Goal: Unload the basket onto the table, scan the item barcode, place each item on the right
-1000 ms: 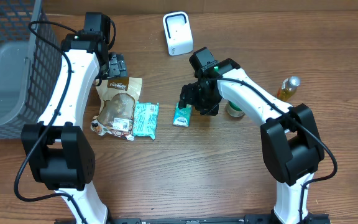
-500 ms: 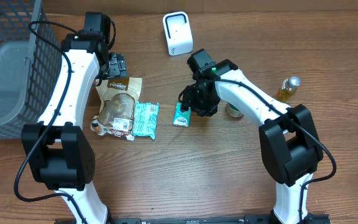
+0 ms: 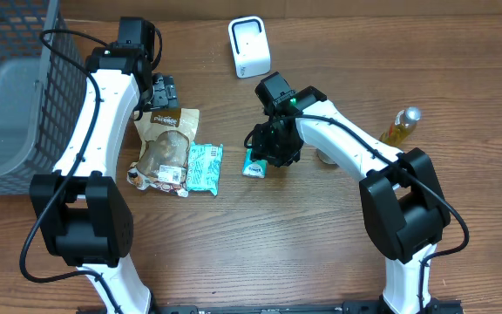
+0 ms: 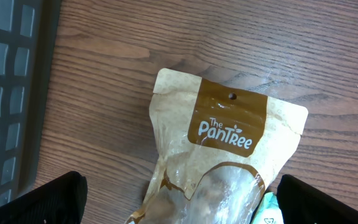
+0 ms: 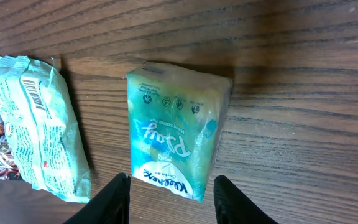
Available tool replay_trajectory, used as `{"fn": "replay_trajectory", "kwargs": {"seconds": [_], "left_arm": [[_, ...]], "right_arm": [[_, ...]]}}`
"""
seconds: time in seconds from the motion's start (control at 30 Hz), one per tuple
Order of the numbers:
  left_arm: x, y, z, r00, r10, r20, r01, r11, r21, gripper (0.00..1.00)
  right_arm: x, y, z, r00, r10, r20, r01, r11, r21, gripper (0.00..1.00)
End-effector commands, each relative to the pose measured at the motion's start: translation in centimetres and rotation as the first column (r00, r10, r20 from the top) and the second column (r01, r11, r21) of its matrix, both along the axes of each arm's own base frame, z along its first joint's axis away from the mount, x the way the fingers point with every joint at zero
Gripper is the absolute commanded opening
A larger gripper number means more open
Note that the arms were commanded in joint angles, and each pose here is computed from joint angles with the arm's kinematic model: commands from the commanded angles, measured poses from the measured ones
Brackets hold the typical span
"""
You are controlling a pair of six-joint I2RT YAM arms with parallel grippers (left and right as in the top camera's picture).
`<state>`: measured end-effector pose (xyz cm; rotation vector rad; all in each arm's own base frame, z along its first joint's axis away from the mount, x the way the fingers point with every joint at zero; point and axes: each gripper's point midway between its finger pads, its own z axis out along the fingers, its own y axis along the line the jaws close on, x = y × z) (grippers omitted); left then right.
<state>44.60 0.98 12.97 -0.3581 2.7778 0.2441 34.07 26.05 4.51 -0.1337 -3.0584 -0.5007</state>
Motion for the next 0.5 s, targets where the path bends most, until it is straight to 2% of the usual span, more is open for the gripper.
{"fn": "replay_trajectory", "kwargs": {"seconds": [0.0, 0.2, 0.33, 0.47], "left_arm": [[0.3, -0.1, 0.6, 1.0, -0.003, 0.019, 0.002, 1.0, 0.011, 1.0], [0.3, -0.1, 0.6, 1.0, -0.003, 0.018, 0.002, 1.0, 0.012, 1.0], [0.3, -0.1, 0.6, 1.0, -0.003, 0.018, 0.002, 1.0, 0.012, 1.0], [0.3, -0.1, 0.6, 1.0, -0.003, 0.018, 0.002, 1.0, 0.012, 1.0]], "right_arm": [[-0.5, -0.2, -0.8, 1.0, 0.003, -0.013, -0.003, 1.0, -0.019, 0.4], [-0.3, -0.3, -1.3, 1.0, -0.002, -0.004, 0.002, 1.0, -0.021, 0.38], [-0.1, -1.5, -2.0, 0.996, -0.085, 0.003, 0.085, 0.993, -0.086, 0.38], [-0.3, -1.7, -2.7, 0.996, -0.087, 0.0, 0.086, 0.992, -0.087, 0.37]]}}
